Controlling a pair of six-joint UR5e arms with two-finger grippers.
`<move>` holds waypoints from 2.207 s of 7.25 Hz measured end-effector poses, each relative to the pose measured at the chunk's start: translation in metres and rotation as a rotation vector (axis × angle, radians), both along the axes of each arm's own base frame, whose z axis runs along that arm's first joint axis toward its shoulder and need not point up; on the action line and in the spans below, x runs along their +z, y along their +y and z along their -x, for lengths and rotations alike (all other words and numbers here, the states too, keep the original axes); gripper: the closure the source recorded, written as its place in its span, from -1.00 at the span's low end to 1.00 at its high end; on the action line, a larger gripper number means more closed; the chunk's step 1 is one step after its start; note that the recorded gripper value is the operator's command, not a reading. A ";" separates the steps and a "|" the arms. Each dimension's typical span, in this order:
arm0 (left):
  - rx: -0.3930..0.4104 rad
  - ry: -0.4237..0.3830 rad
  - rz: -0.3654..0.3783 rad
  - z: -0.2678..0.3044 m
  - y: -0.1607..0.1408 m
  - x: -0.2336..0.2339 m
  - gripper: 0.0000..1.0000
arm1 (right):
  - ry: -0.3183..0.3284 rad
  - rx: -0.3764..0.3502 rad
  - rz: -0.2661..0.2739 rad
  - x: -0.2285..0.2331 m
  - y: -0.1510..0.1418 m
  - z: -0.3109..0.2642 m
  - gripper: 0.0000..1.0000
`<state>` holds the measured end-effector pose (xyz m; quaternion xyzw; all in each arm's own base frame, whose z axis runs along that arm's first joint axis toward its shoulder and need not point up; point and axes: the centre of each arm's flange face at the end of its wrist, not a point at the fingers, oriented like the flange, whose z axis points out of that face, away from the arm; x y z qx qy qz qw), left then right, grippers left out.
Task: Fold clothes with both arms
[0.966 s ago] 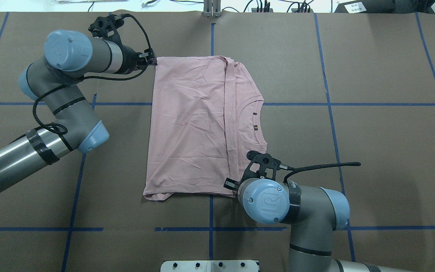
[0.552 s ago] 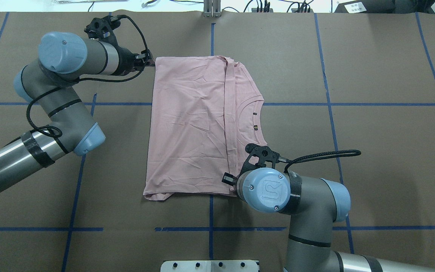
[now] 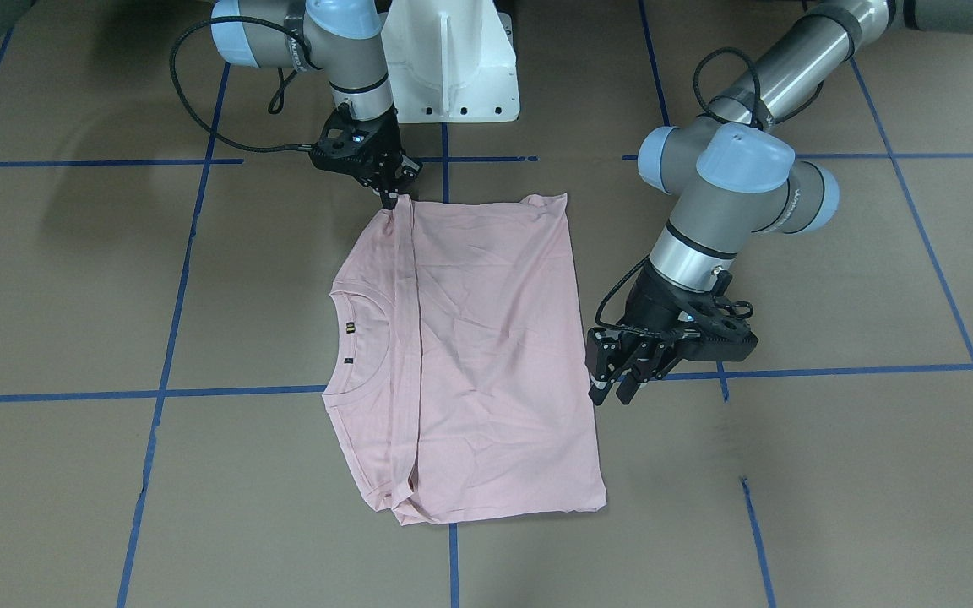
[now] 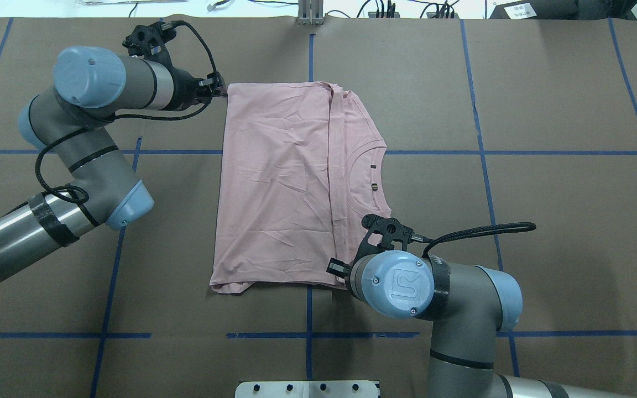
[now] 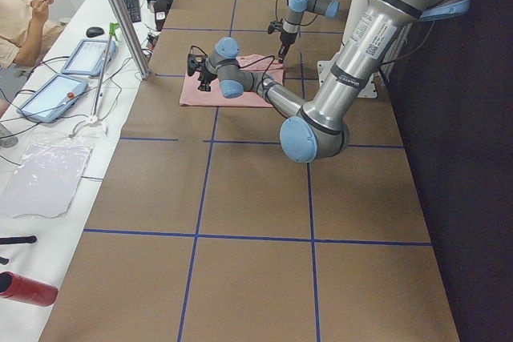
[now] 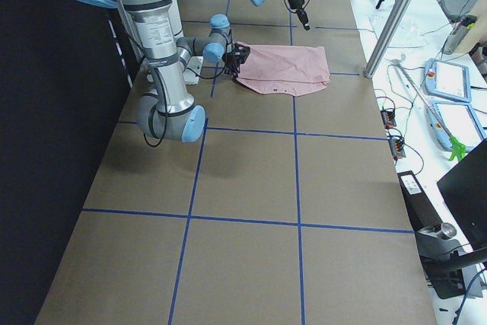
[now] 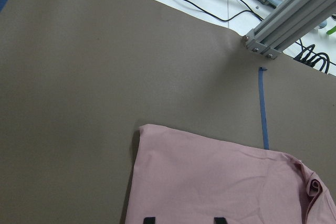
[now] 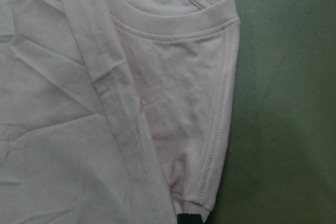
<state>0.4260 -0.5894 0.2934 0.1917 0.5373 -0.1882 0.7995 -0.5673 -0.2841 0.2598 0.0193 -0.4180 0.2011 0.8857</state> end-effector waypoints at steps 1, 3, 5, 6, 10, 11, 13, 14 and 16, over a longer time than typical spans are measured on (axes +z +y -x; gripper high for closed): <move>0.000 0.000 0.001 0.000 0.000 0.000 0.05 | -0.004 -0.002 -0.002 -0.001 0.002 -0.001 1.00; -0.003 0.009 0.008 0.000 0.002 -0.003 0.04 | -0.020 -0.008 -0.006 -0.005 0.009 -0.010 1.00; 0.001 0.048 0.057 -0.001 0.019 -0.005 0.00 | -0.023 -0.016 -0.007 -0.005 0.015 -0.011 1.00; 0.014 0.076 0.085 -0.002 0.039 -0.003 -0.02 | -0.023 -0.017 -0.008 -0.005 0.016 -0.010 1.00; 0.083 0.171 0.233 -0.006 0.159 0.017 -0.17 | -0.018 -0.015 -0.004 -0.002 0.017 -0.007 1.00; 0.095 0.166 0.279 -0.007 0.189 0.020 -0.22 | -0.016 -0.015 -0.002 -0.001 0.018 -0.006 1.00; 0.109 0.116 0.341 -0.015 0.226 0.017 -0.24 | -0.016 -0.013 0.000 -0.001 0.018 -0.006 0.98; 0.108 0.099 0.355 -0.021 0.236 0.018 -0.24 | -0.016 -0.011 0.000 -0.001 0.017 -0.006 0.87; 0.098 0.082 0.361 -0.027 0.242 0.019 -0.23 | -0.016 -0.002 0.001 0.000 0.013 -0.006 0.87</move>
